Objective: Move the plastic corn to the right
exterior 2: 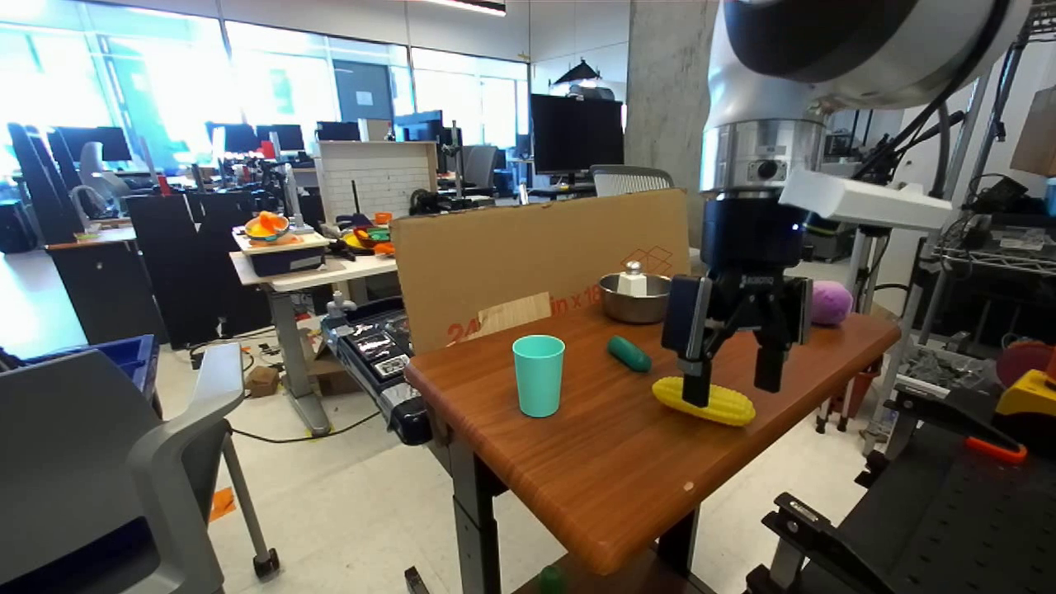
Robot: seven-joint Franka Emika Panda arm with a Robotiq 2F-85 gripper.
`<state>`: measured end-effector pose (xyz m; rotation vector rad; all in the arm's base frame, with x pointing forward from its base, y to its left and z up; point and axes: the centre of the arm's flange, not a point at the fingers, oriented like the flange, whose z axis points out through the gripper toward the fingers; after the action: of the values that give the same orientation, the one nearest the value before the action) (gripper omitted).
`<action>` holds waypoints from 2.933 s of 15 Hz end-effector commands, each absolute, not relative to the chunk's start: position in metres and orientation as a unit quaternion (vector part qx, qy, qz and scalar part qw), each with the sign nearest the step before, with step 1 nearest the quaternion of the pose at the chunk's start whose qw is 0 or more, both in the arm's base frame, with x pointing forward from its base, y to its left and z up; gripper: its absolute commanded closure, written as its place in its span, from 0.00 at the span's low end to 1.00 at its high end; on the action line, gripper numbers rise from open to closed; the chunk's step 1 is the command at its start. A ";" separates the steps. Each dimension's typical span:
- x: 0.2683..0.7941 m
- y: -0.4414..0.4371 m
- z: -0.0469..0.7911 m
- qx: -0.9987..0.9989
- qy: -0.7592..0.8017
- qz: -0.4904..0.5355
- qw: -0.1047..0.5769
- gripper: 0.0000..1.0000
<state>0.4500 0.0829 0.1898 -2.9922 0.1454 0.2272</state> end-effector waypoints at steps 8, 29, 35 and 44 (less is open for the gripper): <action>0.485 0.105 0.181 -0.997 -0.053 0.060 0.014 0.58; 0.526 -0.096 0.222 -0.987 0.050 0.096 -0.117 0.91; 0.528 -0.104 0.177 -0.982 0.055 0.128 -0.129 0.91; 0.522 -0.075 0.222 -0.990 0.020 0.098 -0.098 0.12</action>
<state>0.5291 -0.0949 0.1858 -3.3506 0.1504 0.3695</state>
